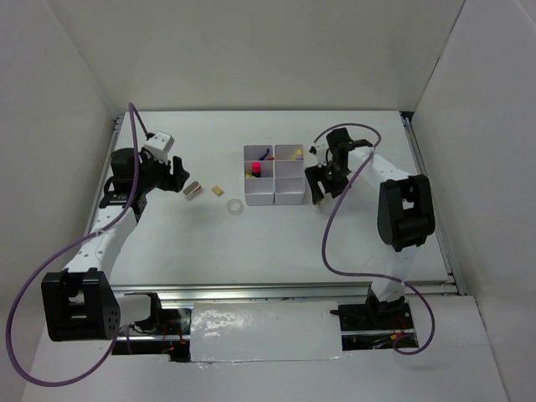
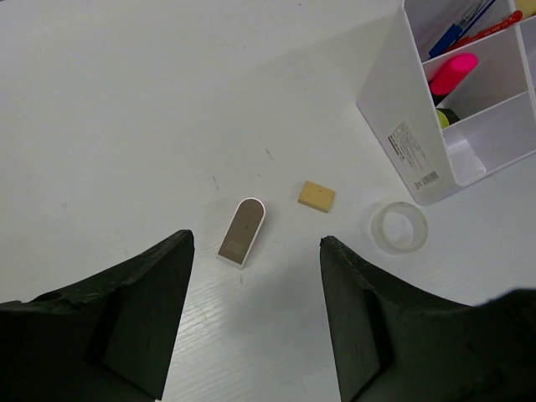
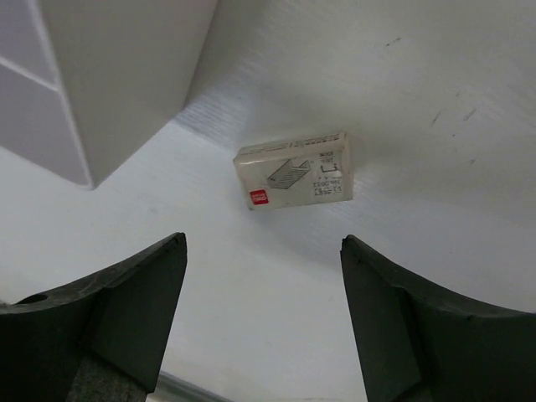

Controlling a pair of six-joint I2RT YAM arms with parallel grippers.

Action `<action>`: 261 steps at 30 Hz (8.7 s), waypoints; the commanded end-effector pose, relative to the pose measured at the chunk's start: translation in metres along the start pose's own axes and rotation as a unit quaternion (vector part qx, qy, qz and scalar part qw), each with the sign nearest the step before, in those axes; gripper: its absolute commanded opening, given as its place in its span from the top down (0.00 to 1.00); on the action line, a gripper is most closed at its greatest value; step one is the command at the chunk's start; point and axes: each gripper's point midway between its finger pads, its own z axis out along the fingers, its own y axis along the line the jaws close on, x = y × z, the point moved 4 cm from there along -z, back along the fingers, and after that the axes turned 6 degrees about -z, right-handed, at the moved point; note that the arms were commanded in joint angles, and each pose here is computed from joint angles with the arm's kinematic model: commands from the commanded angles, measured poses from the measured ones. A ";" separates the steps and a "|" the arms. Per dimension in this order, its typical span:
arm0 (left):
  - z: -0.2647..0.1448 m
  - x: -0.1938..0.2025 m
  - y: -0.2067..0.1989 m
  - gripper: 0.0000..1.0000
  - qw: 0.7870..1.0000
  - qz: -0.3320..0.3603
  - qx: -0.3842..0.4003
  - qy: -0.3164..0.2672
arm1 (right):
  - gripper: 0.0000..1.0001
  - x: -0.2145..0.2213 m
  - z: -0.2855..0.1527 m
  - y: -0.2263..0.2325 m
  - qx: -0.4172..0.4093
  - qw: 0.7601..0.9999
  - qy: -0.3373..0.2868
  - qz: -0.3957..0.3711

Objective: Sort the stationery into containers
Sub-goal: Pick up the stationery from the center of the board, then place the stationery in the storage box, then pick up the stationery from the center of the board, then place the stationery in the storage box.

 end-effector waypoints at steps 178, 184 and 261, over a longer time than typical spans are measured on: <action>0.105 0.065 0.015 0.28 0.968 0.081 0.097 0.217 | 0.29 -0.080 -0.131 0.001 0.210 0.881 -0.401 0.142; 0.115 0.076 0.016 0.33 0.960 0.102 0.076 0.248 | 0.29 -0.074 -0.131 -0.002 0.205 0.883 -0.397 0.144; 0.182 -0.076 -0.269 0.30 0.912 0.255 0.321 -0.020 | 0.29 -0.022 -0.139 -0.033 0.176 0.895 -0.366 0.186</action>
